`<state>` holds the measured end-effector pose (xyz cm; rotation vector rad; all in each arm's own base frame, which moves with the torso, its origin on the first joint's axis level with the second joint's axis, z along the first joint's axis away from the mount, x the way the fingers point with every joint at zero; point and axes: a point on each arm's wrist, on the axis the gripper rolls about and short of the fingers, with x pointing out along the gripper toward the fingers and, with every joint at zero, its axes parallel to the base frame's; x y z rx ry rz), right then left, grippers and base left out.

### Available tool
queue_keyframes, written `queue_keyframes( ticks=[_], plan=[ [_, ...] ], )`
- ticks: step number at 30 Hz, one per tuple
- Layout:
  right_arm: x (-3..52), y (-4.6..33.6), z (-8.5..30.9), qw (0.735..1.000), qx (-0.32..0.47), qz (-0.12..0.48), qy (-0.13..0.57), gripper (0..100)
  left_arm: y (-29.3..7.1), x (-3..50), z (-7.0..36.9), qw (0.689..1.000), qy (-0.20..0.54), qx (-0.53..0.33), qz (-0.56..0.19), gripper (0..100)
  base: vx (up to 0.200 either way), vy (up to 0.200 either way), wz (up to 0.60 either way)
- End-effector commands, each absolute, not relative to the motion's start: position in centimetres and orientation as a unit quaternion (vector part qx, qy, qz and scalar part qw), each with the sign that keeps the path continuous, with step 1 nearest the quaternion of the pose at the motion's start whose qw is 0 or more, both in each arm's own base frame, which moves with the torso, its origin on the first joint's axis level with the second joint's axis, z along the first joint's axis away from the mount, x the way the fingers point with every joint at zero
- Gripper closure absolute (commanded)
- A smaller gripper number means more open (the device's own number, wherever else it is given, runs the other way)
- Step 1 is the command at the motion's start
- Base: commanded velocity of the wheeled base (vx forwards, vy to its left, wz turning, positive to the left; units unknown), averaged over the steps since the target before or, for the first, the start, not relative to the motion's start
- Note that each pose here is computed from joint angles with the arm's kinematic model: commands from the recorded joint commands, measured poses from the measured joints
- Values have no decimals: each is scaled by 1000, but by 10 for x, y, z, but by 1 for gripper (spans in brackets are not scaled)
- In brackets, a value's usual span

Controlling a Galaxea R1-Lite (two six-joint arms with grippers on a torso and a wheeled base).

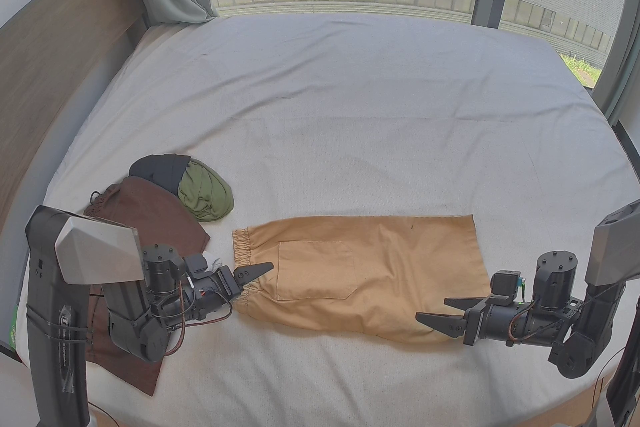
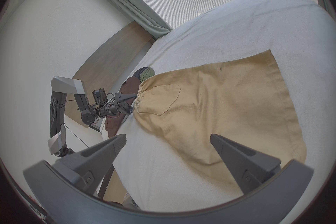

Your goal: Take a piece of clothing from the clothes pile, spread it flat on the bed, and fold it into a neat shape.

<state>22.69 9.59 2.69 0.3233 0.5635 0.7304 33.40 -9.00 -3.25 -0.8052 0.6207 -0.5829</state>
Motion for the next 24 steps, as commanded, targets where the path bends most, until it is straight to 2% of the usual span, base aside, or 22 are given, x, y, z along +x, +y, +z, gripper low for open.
queue_keyframes(
  ticks=[1, 6, 7, 13, 24],
  plan=[
    [227, 96, 26, 883, 155, 351, 272, 0, -98, 334, -33, 837, 290, -376, -273, 0, 0, 0, 0],
    [227, 96, 26, 883, 155, 351, 272, 0, -104, 338, -36, 849, 276, -374, -252, 0, 0, 0, 0],
    [227, 96, 26, 883, 155, 351, 272, 0, -105, 339, -37, 850, 275, -373, -250, 100, 0, 0, 0],
    [227, 96, 26, 882, 155, 350, 273, 0, -103, 341, -39, 855, 272, -369, -243, 100, 0, 0, 0],
    [230, 94, 21, 883, 157, 345, 279, 0, -89, 343, -19, 863, 245, -371, -241, 100, 0, 0, 0]
  ],
)
